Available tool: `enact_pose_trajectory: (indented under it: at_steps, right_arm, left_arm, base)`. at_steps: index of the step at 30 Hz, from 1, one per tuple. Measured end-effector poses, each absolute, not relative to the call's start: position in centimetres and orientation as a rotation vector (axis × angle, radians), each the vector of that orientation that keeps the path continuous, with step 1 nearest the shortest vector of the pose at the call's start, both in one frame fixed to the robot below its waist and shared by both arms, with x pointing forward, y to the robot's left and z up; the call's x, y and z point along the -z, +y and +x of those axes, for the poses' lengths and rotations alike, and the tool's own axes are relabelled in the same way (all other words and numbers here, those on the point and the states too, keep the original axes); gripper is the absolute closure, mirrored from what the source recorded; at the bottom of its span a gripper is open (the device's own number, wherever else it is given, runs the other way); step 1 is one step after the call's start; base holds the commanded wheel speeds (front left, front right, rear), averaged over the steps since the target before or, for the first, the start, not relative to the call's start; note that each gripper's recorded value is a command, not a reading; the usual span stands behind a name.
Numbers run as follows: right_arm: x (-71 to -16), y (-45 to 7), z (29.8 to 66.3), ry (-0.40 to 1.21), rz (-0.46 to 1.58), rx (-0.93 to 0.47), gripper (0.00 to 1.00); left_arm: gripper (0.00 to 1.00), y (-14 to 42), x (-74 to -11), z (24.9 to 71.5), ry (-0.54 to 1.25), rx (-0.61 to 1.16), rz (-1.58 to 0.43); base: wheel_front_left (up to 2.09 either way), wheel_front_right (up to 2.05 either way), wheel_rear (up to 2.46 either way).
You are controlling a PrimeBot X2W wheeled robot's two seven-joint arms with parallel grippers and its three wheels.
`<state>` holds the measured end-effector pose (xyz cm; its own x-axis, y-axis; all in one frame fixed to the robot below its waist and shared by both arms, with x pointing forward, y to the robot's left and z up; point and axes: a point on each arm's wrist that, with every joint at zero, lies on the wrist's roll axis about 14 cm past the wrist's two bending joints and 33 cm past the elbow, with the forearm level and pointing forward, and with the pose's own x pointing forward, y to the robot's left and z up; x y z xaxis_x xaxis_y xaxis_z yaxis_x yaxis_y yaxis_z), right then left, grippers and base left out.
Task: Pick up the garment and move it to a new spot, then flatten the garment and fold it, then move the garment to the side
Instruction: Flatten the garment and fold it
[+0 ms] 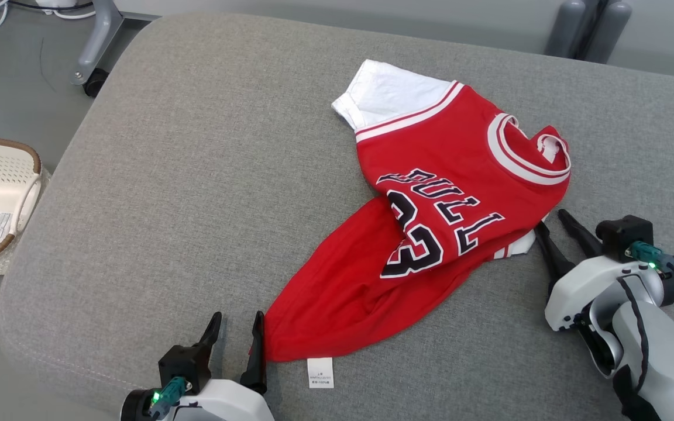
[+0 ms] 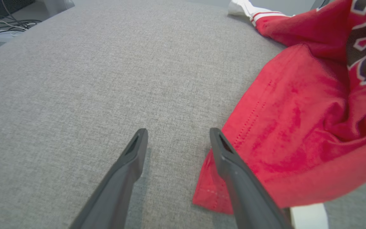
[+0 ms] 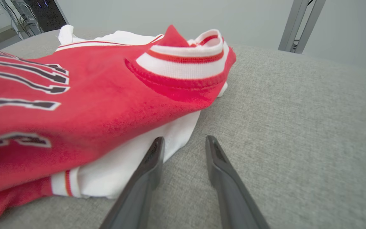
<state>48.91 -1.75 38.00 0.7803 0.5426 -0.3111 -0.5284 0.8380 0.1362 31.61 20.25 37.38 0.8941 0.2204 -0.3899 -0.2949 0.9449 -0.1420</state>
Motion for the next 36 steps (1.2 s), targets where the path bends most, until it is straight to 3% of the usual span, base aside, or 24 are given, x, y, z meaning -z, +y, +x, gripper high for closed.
enact_pose_trajectory:
  at_steps: [1,2,3,8,17,23,29,32,36]
  right_arm:
    - [-38.0,-1.5,49.0,0.349,0.033,-0.587,0.67]
    - [-37.9,-1.3,49.1,0.35,0.029,-0.591,0.9]
    - [-37.9,-1.1,49.2,0.353,0.028,-0.592,1.0]
    - [-39.0,-1.5,50.2,0.329,0.044,-0.562,1.0]
    - [-45.6,-6.5,50.7,0.135,0.14,-0.418,1.0]
    - [-48.1,-10.7,47.8,0.053,0.14,-0.328,1.0]
    - [-46.3,-13.8,42.7,0.095,0.142,-0.237,1.0]
    - [-44.3,-14.8,40.0,0.15,0.171,-0.179,0.0]
    - [-44.8,-16.6,38.4,0.12,0.184,-0.103,0.0]
  left_arm:
    - [0.0,20.3,-37.3,31.6,0.381,-0.269,-0.2]
    - [0.0,20.3,-37.3,31.6,0.383,-0.27,-0.2]
    - [0.0,20.3,-37.2,31.6,0.385,-0.269,-0.199]
    - [0.0,20.3,-37.8,32.3,0.361,-0.265,-0.198]
    - [0.0,19.3,-39.0,32.9,0.316,-0.216,-0.191]
    - [0.0,17.4,-39.8,33.6,0.289,-0.144,-0.186]
    - [0.0,15.7,-40.4,34.0,0.272,-0.082,-0.181]
    - [0.0,15.0,-40.4,33.9,0.273,-0.057,-0.173]
    - [0.0,14.7,-40.5,33.8,0.267,-0.043,-0.165]
  base:
    - [0.0,0.0,0.0]
    - [0.0,0.0,0.0]
    - [0.0,0.0,0.0]
    - [0.0,0.0,0.0]
    - [0.0,0.0,0.0]
    - [0.0,0.0,0.0]
    - [0.0,0.0,0.0]
    - [0.0,0.0,0.0]
    - [0.0,0.0,0.0]
